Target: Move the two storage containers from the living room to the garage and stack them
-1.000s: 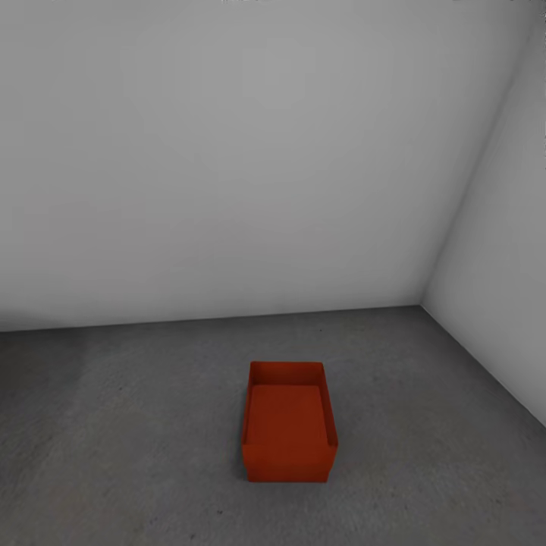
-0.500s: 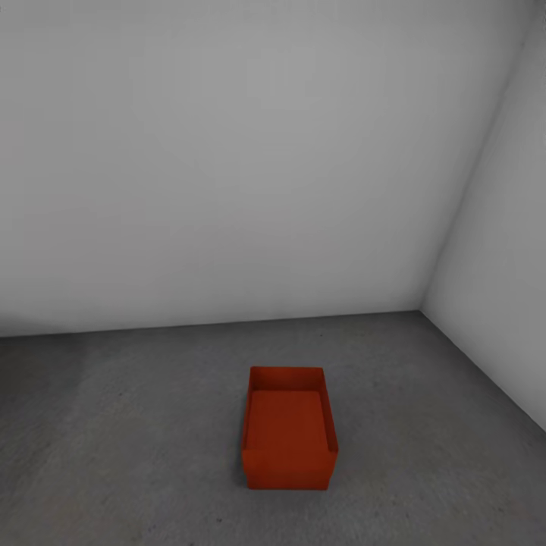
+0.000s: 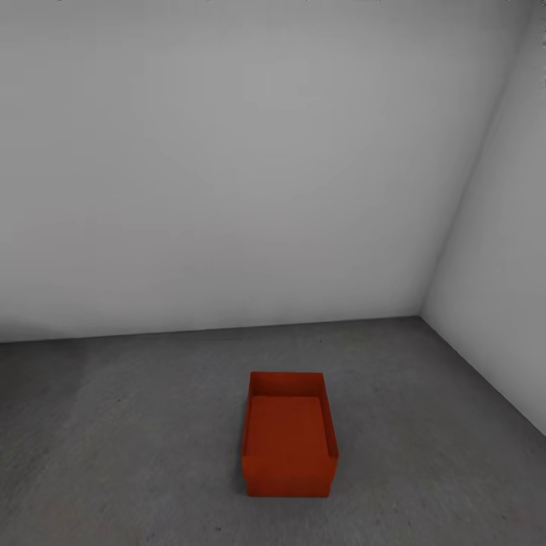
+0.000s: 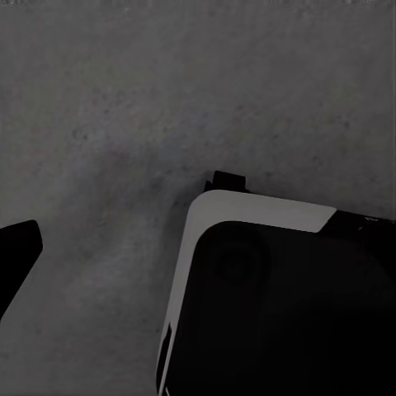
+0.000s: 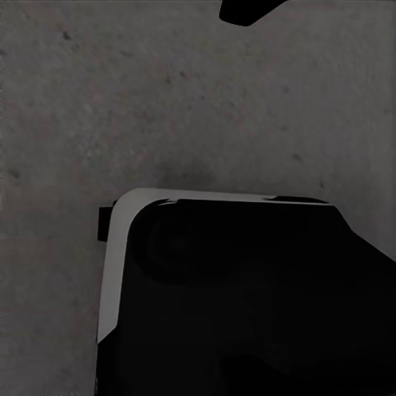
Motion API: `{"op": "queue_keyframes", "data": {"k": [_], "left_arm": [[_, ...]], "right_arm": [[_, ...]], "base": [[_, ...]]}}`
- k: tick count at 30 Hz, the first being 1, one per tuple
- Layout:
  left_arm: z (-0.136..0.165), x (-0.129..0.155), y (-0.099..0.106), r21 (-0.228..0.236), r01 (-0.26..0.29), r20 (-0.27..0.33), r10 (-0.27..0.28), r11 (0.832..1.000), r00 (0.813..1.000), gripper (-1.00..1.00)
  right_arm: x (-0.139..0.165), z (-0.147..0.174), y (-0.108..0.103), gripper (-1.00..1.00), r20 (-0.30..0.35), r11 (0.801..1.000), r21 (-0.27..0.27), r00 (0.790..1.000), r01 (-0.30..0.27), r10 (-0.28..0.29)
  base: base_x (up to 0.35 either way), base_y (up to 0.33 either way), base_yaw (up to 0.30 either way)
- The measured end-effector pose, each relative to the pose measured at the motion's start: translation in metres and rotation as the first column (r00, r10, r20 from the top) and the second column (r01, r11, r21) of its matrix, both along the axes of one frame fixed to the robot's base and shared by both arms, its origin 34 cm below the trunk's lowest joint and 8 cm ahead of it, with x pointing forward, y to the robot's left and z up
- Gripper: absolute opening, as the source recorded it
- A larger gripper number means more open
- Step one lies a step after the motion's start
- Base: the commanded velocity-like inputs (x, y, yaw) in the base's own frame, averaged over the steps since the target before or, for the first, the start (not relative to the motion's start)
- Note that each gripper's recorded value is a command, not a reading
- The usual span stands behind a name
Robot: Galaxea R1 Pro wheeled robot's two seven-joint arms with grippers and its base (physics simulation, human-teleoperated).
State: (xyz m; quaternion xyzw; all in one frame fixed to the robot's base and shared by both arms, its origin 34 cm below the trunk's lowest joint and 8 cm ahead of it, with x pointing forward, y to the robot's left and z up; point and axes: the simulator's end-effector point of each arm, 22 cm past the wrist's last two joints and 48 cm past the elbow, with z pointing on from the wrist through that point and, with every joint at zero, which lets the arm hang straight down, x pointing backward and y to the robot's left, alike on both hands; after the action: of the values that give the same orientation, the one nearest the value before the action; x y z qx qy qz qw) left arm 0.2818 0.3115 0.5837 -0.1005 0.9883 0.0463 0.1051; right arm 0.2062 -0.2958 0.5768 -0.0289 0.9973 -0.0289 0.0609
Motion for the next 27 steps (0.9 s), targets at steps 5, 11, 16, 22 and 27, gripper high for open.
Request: {"op": "queue_keyframes", "data": {"k": [5,11,16,22,27], "left_arm": [[0.001,0.003,0.0,0.0,0.0,0.008,0.0,1.0,1.0,1.0],[0.003,0.007,0.0,0.0,0.0,0.018,0.0,1.0,1.0,1.0],[0.004,0.01,0.0,0.0,0.0,0.026,0.0,1.0,1.0,1.0],[0.006,0.014,0.0,0.0,0.0,0.036,0.0,1.0,0.999,1.0],[0.007,0.017,0.0,0.0,0.0,0.044,0.0,1.0,0.999,1.0]], "right_arm": [[0.003,0.001,0.0,1.0,0.008,1.0,0.0,1.0,0.0,0.0],[0.007,0.002,0.0,1.0,0.018,1.0,0.0,1.0,0.0,0.0],[0.01,0.002,-0.001,1.0,0.026,1.0,-0.001,1.0,0.0,0.0],[0.014,0.003,0.0,1.0,0.036,1.0,0.0,0.999,-0.001,0.001],[0.017,0.004,0.0,1.0,0.044,1.0,0.0,0.999,-0.001,0.001]], "base": [[0.0,0.0,0.0],[0.0,0.0,0.0],[0.0,0.0,0.0],[0.0,0.0,0.0],[0.0,0.0,0.0]]}}
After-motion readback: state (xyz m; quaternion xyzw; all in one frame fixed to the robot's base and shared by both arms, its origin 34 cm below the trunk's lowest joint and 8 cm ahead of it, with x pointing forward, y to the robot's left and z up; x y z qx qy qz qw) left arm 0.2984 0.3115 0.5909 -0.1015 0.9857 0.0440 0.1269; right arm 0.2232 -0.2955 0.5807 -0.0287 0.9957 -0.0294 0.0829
